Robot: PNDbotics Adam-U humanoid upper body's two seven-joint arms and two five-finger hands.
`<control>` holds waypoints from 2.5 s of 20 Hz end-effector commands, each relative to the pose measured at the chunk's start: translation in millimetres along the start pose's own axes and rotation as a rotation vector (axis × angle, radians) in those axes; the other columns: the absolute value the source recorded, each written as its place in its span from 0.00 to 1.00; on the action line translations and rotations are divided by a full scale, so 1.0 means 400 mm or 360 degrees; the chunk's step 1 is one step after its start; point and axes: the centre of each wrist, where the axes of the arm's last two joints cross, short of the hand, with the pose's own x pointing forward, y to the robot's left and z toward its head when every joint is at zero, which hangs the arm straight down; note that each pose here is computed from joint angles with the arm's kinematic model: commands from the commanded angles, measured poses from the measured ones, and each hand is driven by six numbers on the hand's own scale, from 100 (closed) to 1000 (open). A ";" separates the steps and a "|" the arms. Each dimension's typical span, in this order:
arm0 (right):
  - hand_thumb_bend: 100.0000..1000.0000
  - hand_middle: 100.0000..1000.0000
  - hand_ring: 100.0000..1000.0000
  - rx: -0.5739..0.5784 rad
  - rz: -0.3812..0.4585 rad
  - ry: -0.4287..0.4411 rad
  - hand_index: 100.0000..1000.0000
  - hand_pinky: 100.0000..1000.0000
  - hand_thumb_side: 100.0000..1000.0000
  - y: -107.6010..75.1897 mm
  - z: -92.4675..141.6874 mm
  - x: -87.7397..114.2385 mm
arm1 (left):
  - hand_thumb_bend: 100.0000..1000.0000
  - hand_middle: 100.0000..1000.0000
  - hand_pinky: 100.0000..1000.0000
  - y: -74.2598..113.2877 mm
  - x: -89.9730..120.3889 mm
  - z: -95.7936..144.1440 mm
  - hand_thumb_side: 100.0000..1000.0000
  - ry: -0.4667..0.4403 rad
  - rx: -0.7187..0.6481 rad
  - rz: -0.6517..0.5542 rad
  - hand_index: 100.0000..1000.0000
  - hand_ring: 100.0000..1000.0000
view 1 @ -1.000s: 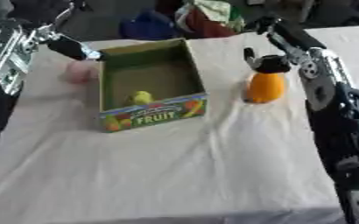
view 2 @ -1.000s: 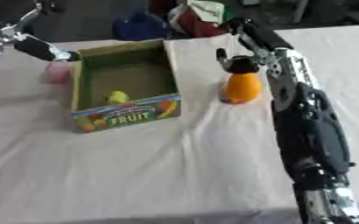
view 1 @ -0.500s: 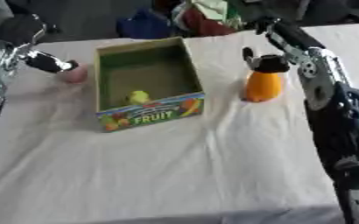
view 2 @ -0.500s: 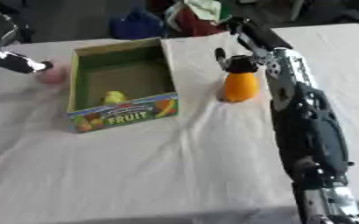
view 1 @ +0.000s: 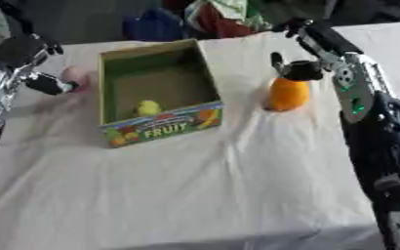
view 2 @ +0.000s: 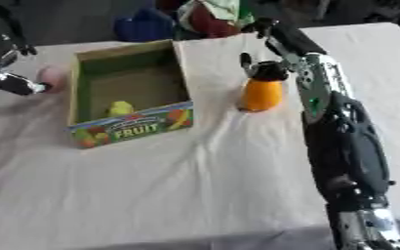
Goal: Pick up objects on the table and place them in the box.
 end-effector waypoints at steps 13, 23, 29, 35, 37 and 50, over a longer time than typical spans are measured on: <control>0.00 0.79 0.78 -0.0082 0.0027 -0.0038 0.86 0.73 0.18 -0.054 -0.015 0.011 | 0.33 0.57 0.63 -0.018 -0.035 0.007 0.26 0.0093 -0.0044 -0.0047 0.71 0.57; 0.00 0.79 0.78 -0.0083 0.0019 -0.0041 0.86 0.73 0.20 -0.052 -0.015 0.012 | 0.36 0.61 0.65 -0.036 -0.022 0.008 0.26 0.0174 0.0068 -0.0138 0.73 0.60; 0.00 0.79 0.78 -0.0088 0.0015 -0.0044 0.86 0.73 0.22 -0.055 -0.016 0.012 | 0.28 0.47 0.55 -0.046 -0.015 0.007 0.24 0.0215 0.0136 -0.0202 0.62 0.48; 0.00 0.79 0.78 -0.0092 0.0008 -0.0037 0.86 0.73 0.24 -0.057 -0.014 0.006 | 0.18 0.32 0.46 -0.047 -0.016 0.007 0.24 0.0287 0.0304 -0.0170 0.45 0.36; 0.00 0.79 0.78 -0.0093 0.0006 -0.0034 0.86 0.73 0.24 -0.056 -0.012 0.005 | 0.16 0.30 0.44 -0.045 -0.017 0.008 0.24 0.0300 0.0361 -0.0128 0.43 0.35; 0.00 0.78 0.77 -0.0084 -0.0001 -0.0007 0.86 0.73 0.22 -0.043 0.002 -0.003 | 0.10 0.29 0.45 0.201 0.050 0.020 0.23 -0.0121 0.0759 0.0206 0.41 0.35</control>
